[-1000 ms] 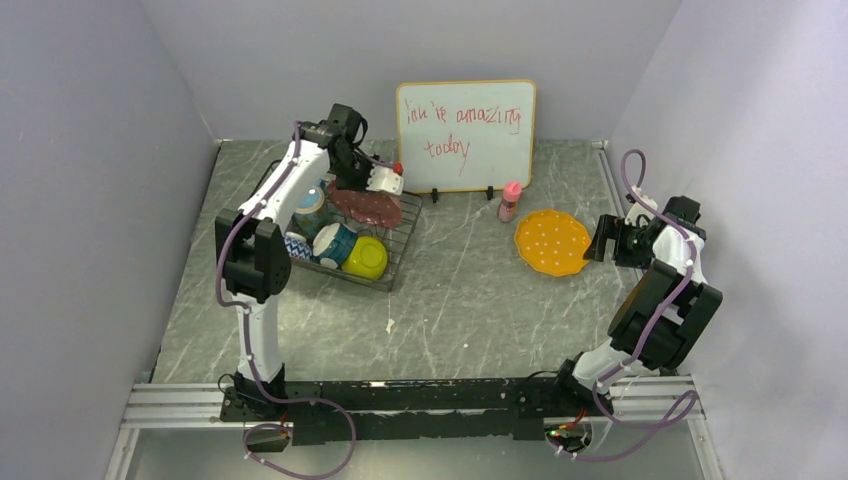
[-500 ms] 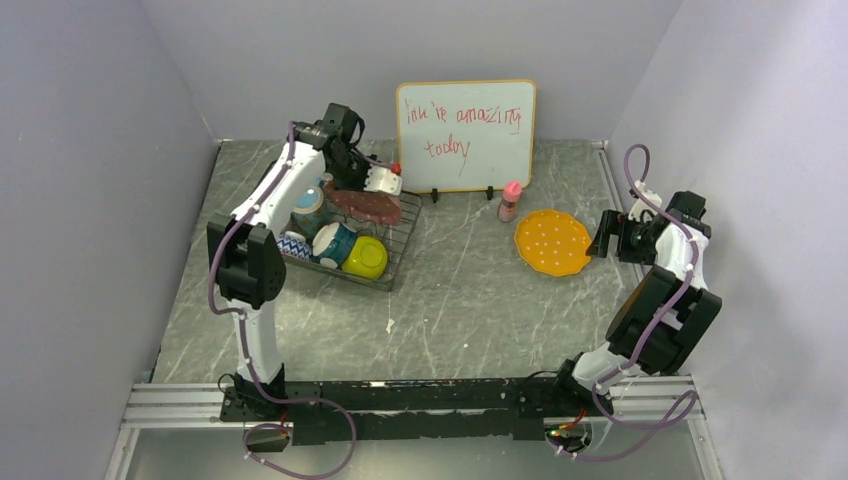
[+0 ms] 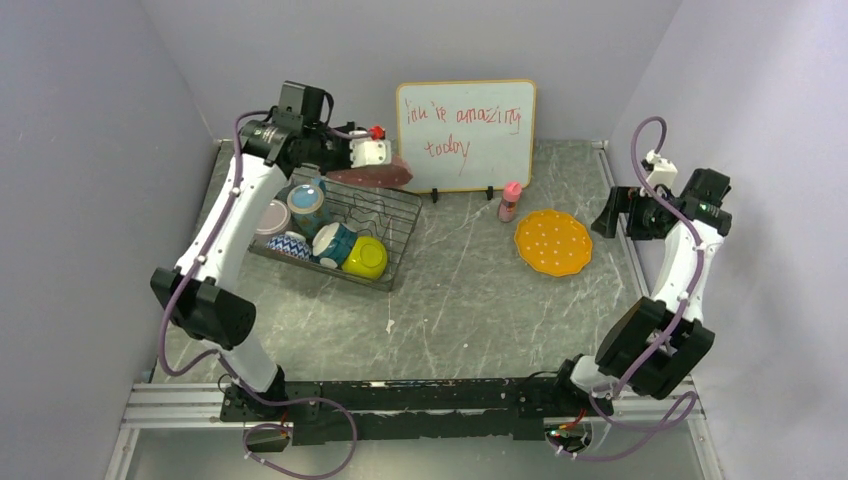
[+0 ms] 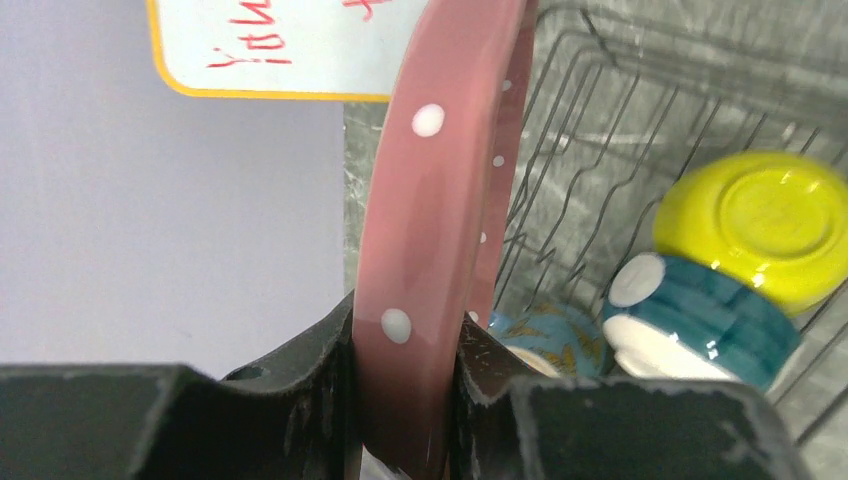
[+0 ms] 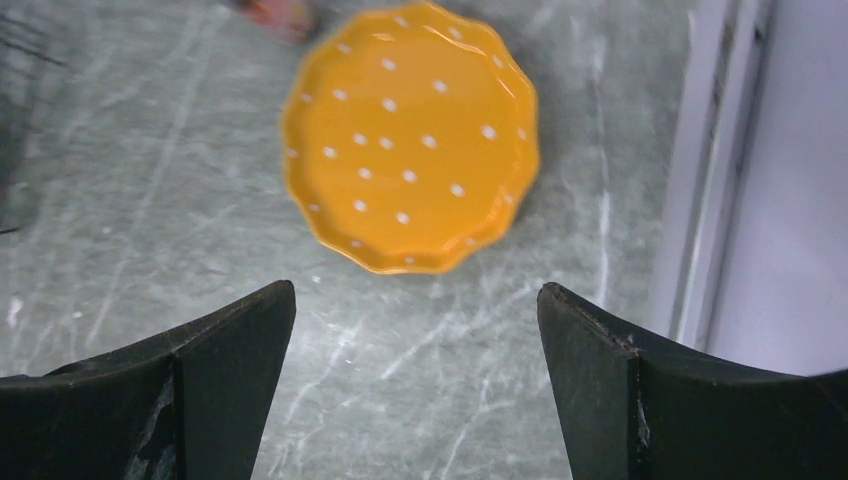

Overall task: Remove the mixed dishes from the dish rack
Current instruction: Pick up the plate from the dish rack.

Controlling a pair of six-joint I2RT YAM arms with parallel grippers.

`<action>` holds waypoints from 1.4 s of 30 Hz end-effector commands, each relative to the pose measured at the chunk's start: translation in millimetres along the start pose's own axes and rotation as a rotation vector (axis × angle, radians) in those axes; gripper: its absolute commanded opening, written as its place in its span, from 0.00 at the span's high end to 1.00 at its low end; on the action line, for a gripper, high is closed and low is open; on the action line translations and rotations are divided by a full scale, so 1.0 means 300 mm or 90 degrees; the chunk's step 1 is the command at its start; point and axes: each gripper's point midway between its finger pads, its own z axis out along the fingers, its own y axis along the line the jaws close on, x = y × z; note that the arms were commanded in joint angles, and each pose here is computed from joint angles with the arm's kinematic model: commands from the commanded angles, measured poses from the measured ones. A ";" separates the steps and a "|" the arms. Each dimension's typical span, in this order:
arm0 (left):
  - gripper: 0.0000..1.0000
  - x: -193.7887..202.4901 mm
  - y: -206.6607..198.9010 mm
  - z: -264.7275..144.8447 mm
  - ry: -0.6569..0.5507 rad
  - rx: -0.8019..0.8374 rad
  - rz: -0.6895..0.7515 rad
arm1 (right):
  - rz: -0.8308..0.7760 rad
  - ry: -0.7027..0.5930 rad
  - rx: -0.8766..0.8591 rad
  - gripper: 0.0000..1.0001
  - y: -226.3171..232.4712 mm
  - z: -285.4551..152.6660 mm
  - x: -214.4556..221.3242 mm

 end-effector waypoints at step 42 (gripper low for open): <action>0.97 -0.471 -0.248 -0.090 -0.491 0.283 -0.746 | -0.185 -0.088 -0.716 0.34 1.185 0.019 -0.115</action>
